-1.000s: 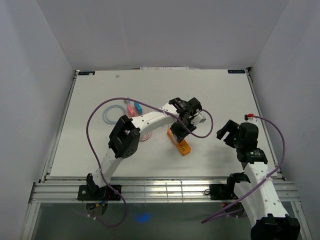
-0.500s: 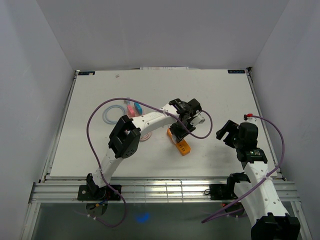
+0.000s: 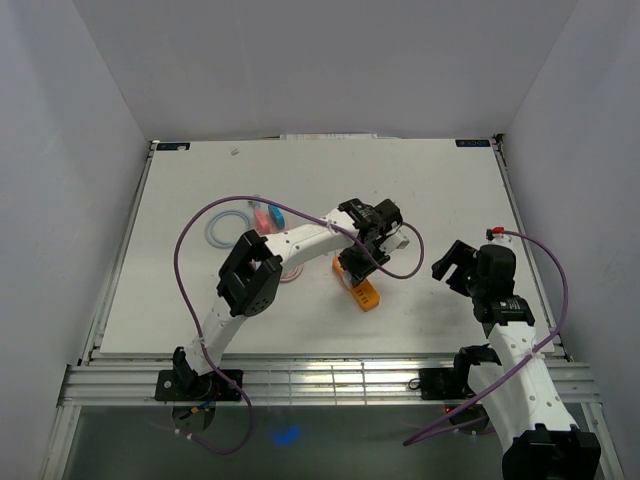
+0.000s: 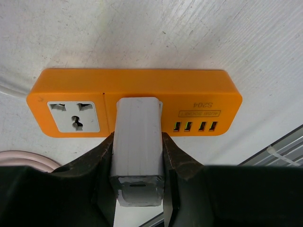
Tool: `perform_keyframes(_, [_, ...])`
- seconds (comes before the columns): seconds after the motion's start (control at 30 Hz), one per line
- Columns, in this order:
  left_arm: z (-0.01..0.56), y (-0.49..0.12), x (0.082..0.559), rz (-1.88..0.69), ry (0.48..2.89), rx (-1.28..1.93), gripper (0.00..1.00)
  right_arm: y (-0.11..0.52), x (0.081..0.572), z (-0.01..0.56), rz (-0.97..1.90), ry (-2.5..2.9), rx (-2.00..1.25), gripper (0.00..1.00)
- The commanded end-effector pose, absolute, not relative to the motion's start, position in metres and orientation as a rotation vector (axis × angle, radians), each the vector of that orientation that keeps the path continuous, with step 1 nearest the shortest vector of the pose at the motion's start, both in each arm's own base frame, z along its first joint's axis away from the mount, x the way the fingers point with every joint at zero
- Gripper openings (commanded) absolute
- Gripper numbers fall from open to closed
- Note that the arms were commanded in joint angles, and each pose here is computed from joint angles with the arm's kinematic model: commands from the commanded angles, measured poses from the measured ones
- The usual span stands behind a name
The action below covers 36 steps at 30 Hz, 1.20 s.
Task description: Insert the plug
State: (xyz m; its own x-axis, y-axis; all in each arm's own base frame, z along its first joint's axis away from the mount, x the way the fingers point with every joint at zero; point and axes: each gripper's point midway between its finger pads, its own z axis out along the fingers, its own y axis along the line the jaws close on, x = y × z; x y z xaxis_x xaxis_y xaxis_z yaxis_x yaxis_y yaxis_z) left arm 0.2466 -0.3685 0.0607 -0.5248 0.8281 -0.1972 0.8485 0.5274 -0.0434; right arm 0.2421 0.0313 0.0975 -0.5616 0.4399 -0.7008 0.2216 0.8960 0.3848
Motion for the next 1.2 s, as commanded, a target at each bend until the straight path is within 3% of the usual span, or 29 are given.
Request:
perform_keyframes(0.0, [0.059,-0.365,0.238,-0.222,2.665,1.462,0.00,0.031,0.250,0.112,0.328,2.134,0.452,0.82])
perform_keyframes(0.3, [0.044,-0.365,0.241,-0.134,2.674,1.495,0.02,0.037,0.250,0.116,0.365,2.131,0.425,0.82])
perform_keyframes(0.33, [0.045,-0.366,0.242,-0.132,2.671,1.493,0.07,0.031,0.251,0.116,0.353,2.126,0.452,0.82])
perform_keyframes(0.37, [0.046,-0.367,0.244,-0.127,2.663,1.483,0.24,0.031,0.252,0.116,0.355,2.126,0.449,0.82])
perform_keyframes(0.47, [0.059,-0.375,0.250,-0.155,2.624,1.465,0.43,0.031,0.253,0.119,0.359,2.123,0.445,0.82])
perform_keyframes(0.7, [0.097,-0.392,0.266,-0.214,2.496,1.415,0.65,0.033,0.253,0.120,0.370,2.122,0.443,0.82])
perform_keyframes(0.77, [0.108,-0.397,0.269,-0.238,2.460,1.398,0.80,0.033,0.253,0.121,0.371,2.119,0.442,0.82])
perform_keyframes(1.07, [0.135,-0.397,0.273,-0.258,2.390,1.361,0.81,0.032,0.254,0.126,0.369,2.106,0.438,0.82])
perform_keyframes(1.17, [0.140,-0.392,0.269,-0.268,2.381,1.348,0.78,0.033,0.254,0.128,0.369,2.105,0.435,0.82])
